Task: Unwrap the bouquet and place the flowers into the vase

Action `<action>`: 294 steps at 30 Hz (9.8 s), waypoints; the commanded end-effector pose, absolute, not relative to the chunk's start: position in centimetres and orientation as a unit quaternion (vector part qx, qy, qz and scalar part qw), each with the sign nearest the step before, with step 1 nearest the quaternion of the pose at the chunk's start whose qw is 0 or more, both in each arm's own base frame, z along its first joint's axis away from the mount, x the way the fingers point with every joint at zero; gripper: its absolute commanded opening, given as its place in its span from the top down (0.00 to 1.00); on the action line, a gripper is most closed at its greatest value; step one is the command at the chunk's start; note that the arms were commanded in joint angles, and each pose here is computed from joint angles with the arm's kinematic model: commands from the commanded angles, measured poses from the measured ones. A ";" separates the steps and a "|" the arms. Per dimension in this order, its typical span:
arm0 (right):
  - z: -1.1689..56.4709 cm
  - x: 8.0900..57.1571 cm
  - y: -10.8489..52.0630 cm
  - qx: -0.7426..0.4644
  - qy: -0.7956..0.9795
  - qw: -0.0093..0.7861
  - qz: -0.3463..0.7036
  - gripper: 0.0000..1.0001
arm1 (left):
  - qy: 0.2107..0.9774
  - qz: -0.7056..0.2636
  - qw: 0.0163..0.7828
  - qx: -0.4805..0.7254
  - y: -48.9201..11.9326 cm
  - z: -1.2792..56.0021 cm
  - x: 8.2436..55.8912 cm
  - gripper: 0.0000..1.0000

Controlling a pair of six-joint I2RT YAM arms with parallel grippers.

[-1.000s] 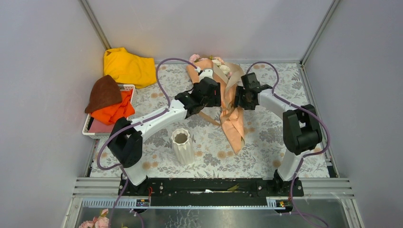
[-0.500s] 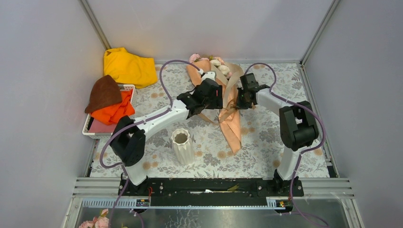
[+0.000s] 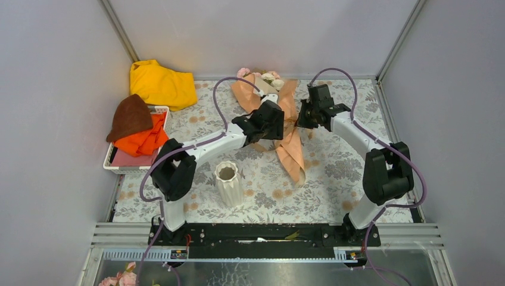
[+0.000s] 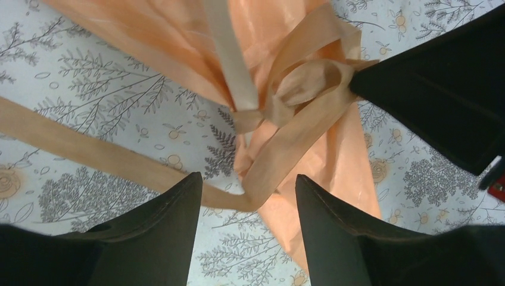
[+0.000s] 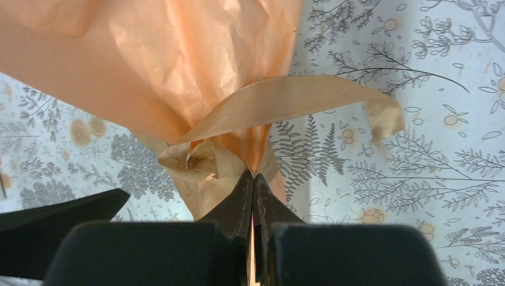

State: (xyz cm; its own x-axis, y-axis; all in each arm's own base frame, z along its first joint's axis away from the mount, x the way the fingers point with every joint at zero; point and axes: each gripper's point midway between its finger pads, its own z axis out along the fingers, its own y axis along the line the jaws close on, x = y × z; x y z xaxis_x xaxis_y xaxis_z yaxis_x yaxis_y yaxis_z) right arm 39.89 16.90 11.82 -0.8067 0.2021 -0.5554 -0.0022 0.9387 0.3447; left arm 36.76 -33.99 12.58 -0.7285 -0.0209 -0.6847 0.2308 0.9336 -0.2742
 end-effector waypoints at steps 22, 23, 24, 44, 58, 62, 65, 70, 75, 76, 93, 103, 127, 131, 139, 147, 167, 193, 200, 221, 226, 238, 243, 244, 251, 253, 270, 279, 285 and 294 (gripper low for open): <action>20.2 38.4 19.7 0.020 0.895 0.348 0.278 1.00 | 0.907 -0.063 0.404 0.099 -34.9 9.5 41.6 0.53; 20.2 38.3 19.6 0.020 0.895 0.349 0.278 1.00 | 0.906 -0.064 0.406 0.098 -35.1 9.6 41.8 0.56; 20.2 38.1 19.6 0.019 0.895 0.348 0.278 1.00 | 0.905 -0.066 0.409 0.095 -35.2 9.6 41.9 0.61; 15.3 37.6 14.6 0.076 0.926 0.335 0.156 1.00 | 0.880 -0.094 0.464 0.033 -33.0 13.9 41.3 1.00; 10.6 36.5 8.4 0.141 0.944 0.294 0.047 1.00 | 0.881 -0.090 0.464 -0.008 -30.6 14.3 41.4 1.00; 9.3 36.1 7.3 0.154 0.947 0.281 0.035 1.00 | 0.883 -0.085 0.461 -0.029 -29.4 14.5 41.5 1.00; 8.8 35.9 6.9 0.160 0.947 0.276 0.026 0.90 | 0.883 -0.087 0.460 -0.031 -29.3 14.6 41.4 1.00; 8.9 36.0 6.3 0.169 0.945 0.281 0.011 0.68 | 0.887 -0.096 0.452 -0.020 -29.8 14.3 41.3 1.00; 11.6 36.2 9.0 0.151 0.926 0.328 0.107 0.50 | 0.891 -0.135 0.434 0.004 -31.8 13.6 40.9 1.00; 12.2 36.2 9.6 0.149 0.921 0.339 0.125 0.47 | 0.892 -0.138 0.430 0.007 -32.1 13.3 40.9 1.00; 13.7 36.2 19.5 0.025 0.914 0.318 0.250 0.36 | 0.882 -0.205 0.421 0.048 -36.7 14.3 39.7 1.00; 10.6 39.1 19.7 0.027 0.936 0.295 0.190 0.40 | 0.869 -0.212 0.445 0.051 -37.8 17.8 38.9 1.00; 8.9 36.2 10.1 0.112 0.946 0.304 0.016 0.92 | 0.845 -0.164 0.506 -0.048 -29.0 23.4 40.2 1.00; 7.6 35.6 8.5 0.120 0.949 0.289 -0.021 0.92 | 0.841 -0.158 0.515 -0.051 -27.8 24.4 40.2 1.00; 6.9 34.8 5.3 0.148 0.945 0.277 -0.093 0.81 | 0.842 -0.143 0.516 -0.069 -26.1 24.0 40.2 1.00; 6.5 34.5 4.5 0.158 0.944 0.273 -0.095 0.74 | 0.823 -0.145 0.540 -0.106 -22.9 26.3 40.0 1.00; 20.0 34.7 15.5 0.061 0.872 0.430 0.225 0.42 | 0.834 -0.215 0.504 -0.065 -27.1 25.1 40.7 1.00; 16.5 40.1 24.8 -0.008 0.893 0.399 0.209 0.63 | 0.807 -0.273 0.524 0.008 -31.8 30.1 39.9 1.00; 13.4 40.1 19.7 0.049 0.917 0.389 0.073 0.85 | 0.794 -0.192 0.574 -0.059 -25.9 32.3 40.4 1.00; 9.8 38.3 9.2 0.144 0.930 0.332 -0.059 0.57 | 0.784 -0.129 0.577 -0.188 -13.9 29.7 41.6 1.00; 9.3 37.5 7.4 0.156 0.931 0.321 -0.074 0.46 | 0.786 -0.115 0.568 -0.217 -11.9 27.7 42.1 1.00; 7.0 36.0 3.9 0.188 0.935 0.280 -0.109 0.46 | 0.780 -0.079 0.566 -0.254 -8.1 26.2 42.1 1.00; 7.8 35.7 2.3 0.208 0.929 0.286 -0.109 0.46 | 0.786 -0.071 0.558 -0.256 -7.5 25.1 42.2 1.00; 8.2 35.6 2.0 0.212 0.927 0.289 -0.108 0.46 | 0.787 -0.070 0.557 -0.257 -7.4 24.9 42.2 1.00; 12.4 36.8 6.6 0.167 0.918 0.355 0.054 0.48 | 0.800 -0.180 0.548 -0.165 -12.4 25.6 43.0 1.00; 13.9 37.1 8.5 0.144 0.913 0.365 0.105 0.48 | 0.799 -0.217 0.544 -0.137 -14.2 26.1 43.1 1.00; 23.1 33.7 18.2 -0.048 0.863 0.409 0.291 0.22 | 0.814 -0.303 0.494 0.040 -24.6 24.7 42.6 1.00; 20.9 32.4 19.8 -0.054 0.873 0.372 0.312 0.37 | 0.817 -0.304 0.486 0.059 -27.0 23.7 42.4 1.00; 18.0 30.7 23.5 -0.100 0.889 0.329 0.303 0.51 | 0.808 -0.311 0.494 0.086 -29.5 25.4 41.8 1.00; 15.0 29.7 26.5 -0.136 0.899 0.292 0.298 0.40 | 0.797 -0.313 0.508 0.097 -30.5 27.9 41.3 1.00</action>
State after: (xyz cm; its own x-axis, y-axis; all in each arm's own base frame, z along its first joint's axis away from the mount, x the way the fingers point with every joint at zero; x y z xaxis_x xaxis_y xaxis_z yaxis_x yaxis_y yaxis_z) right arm 28.74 25.43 14.43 -0.8220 -0.0623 -0.5660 -0.3828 0.7963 0.4683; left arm 40.73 -30.51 25.59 -0.5247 -0.1554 -0.8370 0.4503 0.7837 -0.4279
